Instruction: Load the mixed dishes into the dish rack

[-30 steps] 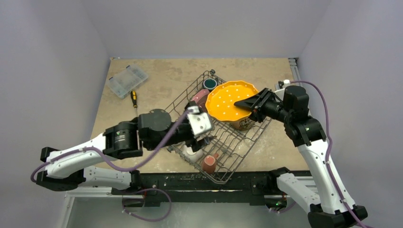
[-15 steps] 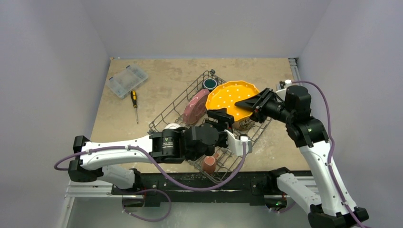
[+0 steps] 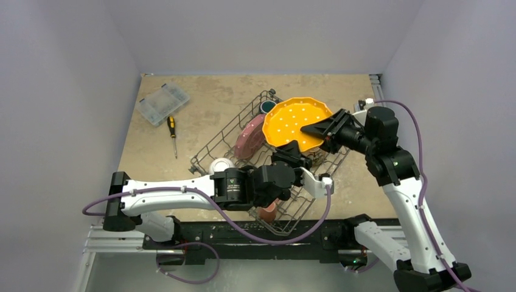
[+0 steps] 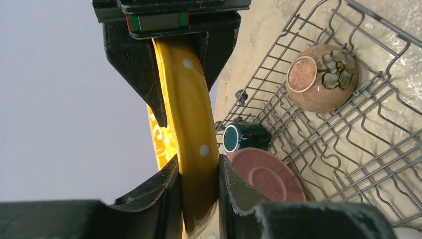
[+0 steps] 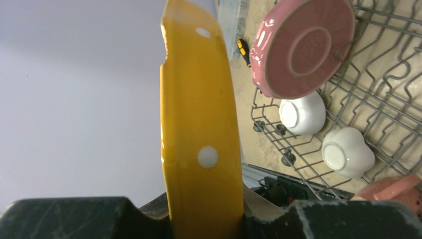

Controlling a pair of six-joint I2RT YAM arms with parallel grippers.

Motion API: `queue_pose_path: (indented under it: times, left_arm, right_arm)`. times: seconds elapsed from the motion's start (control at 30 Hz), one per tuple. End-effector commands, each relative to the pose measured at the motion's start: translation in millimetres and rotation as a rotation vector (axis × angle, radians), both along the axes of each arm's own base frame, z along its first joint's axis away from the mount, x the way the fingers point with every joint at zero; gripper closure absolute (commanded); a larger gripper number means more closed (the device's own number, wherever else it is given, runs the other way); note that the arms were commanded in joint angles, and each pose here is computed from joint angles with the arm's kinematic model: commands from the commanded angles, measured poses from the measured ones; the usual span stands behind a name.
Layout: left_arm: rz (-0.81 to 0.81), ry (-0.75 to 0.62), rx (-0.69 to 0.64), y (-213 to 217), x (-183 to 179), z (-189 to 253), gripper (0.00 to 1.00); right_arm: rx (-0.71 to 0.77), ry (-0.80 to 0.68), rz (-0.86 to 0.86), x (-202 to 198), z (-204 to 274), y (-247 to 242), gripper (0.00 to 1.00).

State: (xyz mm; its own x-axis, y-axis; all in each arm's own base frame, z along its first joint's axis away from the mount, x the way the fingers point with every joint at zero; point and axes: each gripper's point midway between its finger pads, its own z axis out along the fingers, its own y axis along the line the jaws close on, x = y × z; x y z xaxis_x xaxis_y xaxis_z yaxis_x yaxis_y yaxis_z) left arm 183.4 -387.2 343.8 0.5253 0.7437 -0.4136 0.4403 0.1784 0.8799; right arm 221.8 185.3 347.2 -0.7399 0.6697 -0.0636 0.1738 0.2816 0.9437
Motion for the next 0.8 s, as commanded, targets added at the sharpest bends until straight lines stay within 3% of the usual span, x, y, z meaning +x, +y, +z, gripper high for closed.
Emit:
queue_pose_path:
  times: [0.0,0.07,0.23,0.3,0.6,0.77]
  left_arm:
    - [0.035,-0.024,-0.061,2,5,25,1.0]
    - [0.029,0.003,-0.071,0,3,23,1.0]
    - [0.006,0.126,-0.132,3,-5,20,1.0]
    - [-0.014,0.209,-0.182,4,-9,20,1.0]
    - [0.044,0.509,-0.421,33,6,23,1.0]
    - [0.078,0.645,-0.54,49,21,19,1.0]
  right_arm:
    - [0.096,-0.2,0.074,-11,65,9,0.99]
    - [0.093,-0.208,0.08,-10,65,9,0.91]
    - [0.042,-0.227,0.102,-7,60,10,0.53]
    - [0.016,-0.236,0.108,-5,59,10,0.42]
    - [-0.055,-0.225,0.133,1,56,11,0.04]
    - [-0.161,-0.241,0.126,10,55,5,0.02]
